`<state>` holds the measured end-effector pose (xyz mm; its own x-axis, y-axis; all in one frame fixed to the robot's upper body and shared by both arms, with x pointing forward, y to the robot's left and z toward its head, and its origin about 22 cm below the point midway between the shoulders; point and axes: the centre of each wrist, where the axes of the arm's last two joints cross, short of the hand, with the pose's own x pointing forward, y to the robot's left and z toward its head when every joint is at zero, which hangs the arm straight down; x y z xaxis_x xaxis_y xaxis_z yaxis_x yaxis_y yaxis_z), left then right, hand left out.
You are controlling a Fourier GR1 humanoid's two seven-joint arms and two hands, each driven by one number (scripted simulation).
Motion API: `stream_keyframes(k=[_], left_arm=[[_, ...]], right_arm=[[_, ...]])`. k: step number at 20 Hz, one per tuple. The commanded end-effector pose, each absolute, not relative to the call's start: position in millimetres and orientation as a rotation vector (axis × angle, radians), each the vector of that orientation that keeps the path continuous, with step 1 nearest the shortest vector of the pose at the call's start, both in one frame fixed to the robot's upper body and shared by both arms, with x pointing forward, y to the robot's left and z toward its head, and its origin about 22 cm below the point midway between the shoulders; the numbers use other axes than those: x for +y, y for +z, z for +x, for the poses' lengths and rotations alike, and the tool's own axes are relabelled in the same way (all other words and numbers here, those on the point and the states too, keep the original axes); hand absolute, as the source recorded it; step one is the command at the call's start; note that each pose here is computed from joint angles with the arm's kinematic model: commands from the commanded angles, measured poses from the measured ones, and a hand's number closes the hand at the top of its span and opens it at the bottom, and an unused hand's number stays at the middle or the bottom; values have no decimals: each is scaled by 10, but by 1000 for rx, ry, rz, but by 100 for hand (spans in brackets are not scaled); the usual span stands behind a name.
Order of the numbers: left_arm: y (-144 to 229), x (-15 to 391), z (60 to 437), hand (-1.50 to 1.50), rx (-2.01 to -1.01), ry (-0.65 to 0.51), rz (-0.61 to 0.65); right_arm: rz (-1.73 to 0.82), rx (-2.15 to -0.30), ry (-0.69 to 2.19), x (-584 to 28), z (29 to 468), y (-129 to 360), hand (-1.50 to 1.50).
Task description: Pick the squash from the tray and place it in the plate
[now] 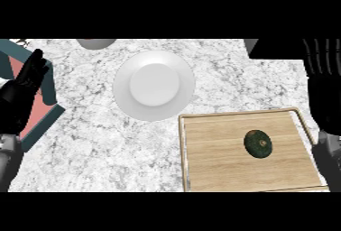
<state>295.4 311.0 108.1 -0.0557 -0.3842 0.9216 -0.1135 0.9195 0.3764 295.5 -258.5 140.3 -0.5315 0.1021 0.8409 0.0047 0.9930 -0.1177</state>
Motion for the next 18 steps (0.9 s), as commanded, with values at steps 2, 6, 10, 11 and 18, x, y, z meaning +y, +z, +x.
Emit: stream_keyframes(k=[2,6,10,11,18], left_arm=[[722,2998,2855,0,-1522,-148,355],[16,2868,2465,0,-1310,-39,337],[93,2883,2553,0,-1291,-26,291],[-71,2816,2456,0,-1265,-11,289],[23,2649,2459,0,-1272,-17,249]], right_arm=[[24,-2035,131,-2532,2762,1304,150],[185,-1790,134,-2693,2585,1002,150],[-843,-1771,863,-3496,2668,1379,150],[-862,-1764,746,-3421,2549,1019,150],[-154,-1997,78,-2976,2037,-26,-150]])
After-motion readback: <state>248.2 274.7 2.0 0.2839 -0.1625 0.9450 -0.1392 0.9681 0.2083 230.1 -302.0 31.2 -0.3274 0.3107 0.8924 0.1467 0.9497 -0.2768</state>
